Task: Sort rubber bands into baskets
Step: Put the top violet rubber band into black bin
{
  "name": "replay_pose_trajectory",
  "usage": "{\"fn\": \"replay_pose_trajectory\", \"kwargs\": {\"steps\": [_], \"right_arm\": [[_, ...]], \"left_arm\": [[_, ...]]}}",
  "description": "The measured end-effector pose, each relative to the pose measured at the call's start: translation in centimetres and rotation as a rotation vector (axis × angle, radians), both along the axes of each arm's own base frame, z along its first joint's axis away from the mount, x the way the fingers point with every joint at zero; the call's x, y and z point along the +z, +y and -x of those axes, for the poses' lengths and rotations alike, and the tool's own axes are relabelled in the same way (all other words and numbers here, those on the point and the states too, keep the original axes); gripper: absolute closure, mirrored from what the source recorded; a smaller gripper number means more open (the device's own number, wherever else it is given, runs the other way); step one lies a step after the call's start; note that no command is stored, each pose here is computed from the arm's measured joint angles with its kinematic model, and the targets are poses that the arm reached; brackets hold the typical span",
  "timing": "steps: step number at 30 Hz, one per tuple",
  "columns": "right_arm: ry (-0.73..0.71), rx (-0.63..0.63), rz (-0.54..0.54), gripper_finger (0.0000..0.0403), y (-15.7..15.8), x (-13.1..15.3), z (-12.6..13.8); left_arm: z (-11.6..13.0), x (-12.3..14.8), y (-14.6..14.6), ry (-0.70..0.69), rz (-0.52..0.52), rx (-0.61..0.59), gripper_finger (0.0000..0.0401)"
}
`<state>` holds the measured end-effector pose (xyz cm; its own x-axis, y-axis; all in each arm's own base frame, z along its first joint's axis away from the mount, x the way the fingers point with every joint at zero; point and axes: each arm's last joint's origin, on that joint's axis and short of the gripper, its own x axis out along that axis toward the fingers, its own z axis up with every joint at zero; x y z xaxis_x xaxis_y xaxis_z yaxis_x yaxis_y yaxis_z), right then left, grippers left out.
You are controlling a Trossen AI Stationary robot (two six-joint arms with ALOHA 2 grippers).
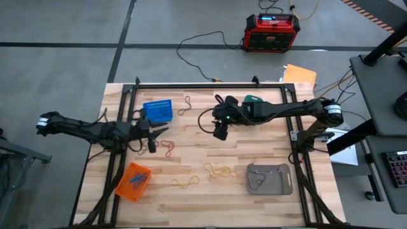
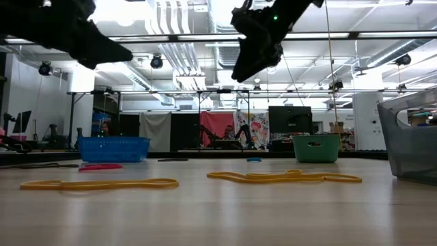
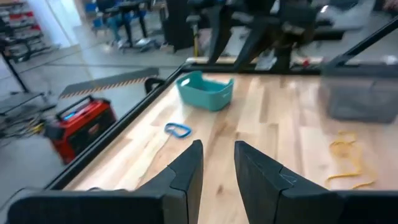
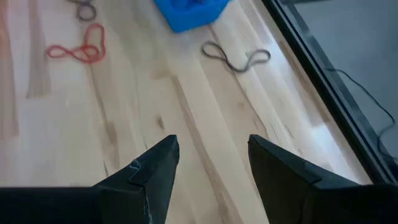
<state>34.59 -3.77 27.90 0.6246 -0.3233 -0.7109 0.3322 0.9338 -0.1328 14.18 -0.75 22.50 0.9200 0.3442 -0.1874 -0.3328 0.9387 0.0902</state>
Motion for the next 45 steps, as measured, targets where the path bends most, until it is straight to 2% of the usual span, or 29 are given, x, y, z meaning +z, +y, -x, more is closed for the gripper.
{"fn": "replay_pose_trajectory", "kwargs": {"steps": [6, 11, 15, 18, 25, 30, 37, 42, 45], "right_arm": [[-0.017, 0.002, 0.011, 0.0211, 0.4, 1.5, 1.3], [-0.033, 0.015, 0.027, 0.0211, 0.6, 2.3, 1.9], [-0.013, 0.019, 0.026, 0.0211, 0.8, 2.3, 2.1], [0.011, 0.02, 0.024, 0.0211, 0.8, 2.1, 2.3], [0.074, 0.028, 0.026, 0.0211, 0.8, 1.5, 2.8], [0.097, 0.035, 0.029, 0.0211, 0.9, 1.4, 3.7], [-0.013, 0.042, 0.05, 0.0211, 0.9, 1.2, 5.9], [-0.142, 0.023, 0.045, 0.0211, 1.0, 0.9, 7.6], [-0.177, 0.008, 0.032, 0.0211, 1.1, 0.8, 8.2]], "left_arm": [[-2.9, 2.0, 2.0, 0.187, -0.017, 0.108, 0.0324], [-5.5, 2.7, 5.2, 0.337, -0.002, 0.059, 0.0324], [-7.2, 2.7, 8.2, 0.395, 0.064, 0.094, 0.0324], [-8.5, 2.2, 9.8, 0.466, 0.086, 0.127, 0.0324], [-11.7, 0.1, 11.7, 0.593, 0.082, 0.114, 0.0324], [-12.7, -1.5, 12.6, 0.641, 0.105, 0.126, 0.0324], [-13.9, -4.1, 14.1, 0.646, 0.168, 0.179, 0.032], [-15.2, -5.3, 15.6, 0.734, 0.23, 0.287, 0.0294], [-16.0, -5.6, 16.7, 0.781, 0.267, 0.302, 0.0273]]}}
